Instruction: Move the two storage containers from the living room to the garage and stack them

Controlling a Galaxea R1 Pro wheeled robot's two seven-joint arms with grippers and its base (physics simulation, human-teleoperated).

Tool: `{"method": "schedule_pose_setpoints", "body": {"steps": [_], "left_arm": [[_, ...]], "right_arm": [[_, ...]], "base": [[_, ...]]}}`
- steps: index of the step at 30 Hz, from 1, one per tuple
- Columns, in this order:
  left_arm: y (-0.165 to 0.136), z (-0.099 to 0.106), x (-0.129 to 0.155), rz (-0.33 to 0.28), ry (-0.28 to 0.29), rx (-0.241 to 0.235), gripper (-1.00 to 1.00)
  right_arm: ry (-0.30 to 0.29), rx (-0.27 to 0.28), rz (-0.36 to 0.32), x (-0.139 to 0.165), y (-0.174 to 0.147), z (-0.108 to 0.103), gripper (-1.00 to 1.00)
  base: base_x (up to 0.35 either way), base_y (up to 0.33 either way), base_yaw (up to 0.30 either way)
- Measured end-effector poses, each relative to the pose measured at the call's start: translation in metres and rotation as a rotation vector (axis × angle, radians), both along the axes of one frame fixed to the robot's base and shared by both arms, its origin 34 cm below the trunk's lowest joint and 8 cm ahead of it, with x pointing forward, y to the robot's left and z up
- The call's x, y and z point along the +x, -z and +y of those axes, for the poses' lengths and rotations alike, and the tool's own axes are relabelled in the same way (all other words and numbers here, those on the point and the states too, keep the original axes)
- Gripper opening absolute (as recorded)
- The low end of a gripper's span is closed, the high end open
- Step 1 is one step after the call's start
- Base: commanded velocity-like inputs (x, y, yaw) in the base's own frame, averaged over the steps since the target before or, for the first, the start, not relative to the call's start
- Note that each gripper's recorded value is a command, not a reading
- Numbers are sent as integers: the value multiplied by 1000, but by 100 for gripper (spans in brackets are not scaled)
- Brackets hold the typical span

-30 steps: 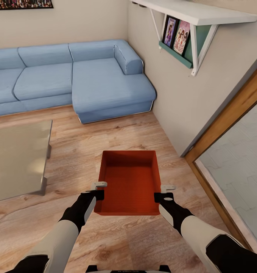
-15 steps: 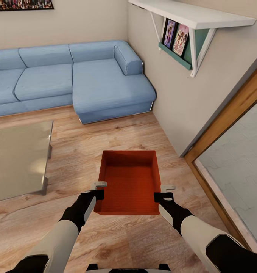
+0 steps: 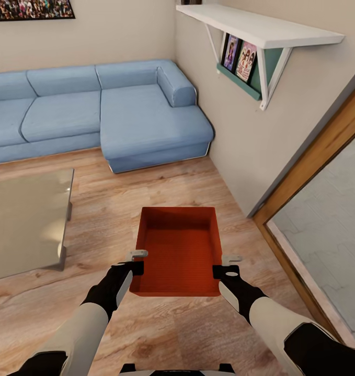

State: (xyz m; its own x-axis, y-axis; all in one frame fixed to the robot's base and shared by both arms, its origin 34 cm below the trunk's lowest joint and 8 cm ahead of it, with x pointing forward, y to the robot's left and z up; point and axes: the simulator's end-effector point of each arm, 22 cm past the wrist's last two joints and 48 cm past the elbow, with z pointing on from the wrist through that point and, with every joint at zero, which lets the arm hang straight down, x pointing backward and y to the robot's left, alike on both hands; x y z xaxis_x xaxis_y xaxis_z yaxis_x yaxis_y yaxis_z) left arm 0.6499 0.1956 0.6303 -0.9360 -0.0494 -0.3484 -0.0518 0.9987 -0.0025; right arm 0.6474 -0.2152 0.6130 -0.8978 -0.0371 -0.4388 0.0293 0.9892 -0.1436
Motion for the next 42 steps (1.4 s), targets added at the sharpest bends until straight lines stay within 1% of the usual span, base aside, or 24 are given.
{"method": "schedule_pose_setpoints", "body": {"steps": [17, 42], "left_arm": [[-23, 0, 0, -20, 0, 0, -100], [-44, 0, 9, -52, 0, 0, -100]], "right_arm": [[0, 0, -20, 1, -23, 0, -100], [0, 0, -52, 10, -44, 0, -100]], "base": [[0, 0, -50], [0, 0, 70]]}}
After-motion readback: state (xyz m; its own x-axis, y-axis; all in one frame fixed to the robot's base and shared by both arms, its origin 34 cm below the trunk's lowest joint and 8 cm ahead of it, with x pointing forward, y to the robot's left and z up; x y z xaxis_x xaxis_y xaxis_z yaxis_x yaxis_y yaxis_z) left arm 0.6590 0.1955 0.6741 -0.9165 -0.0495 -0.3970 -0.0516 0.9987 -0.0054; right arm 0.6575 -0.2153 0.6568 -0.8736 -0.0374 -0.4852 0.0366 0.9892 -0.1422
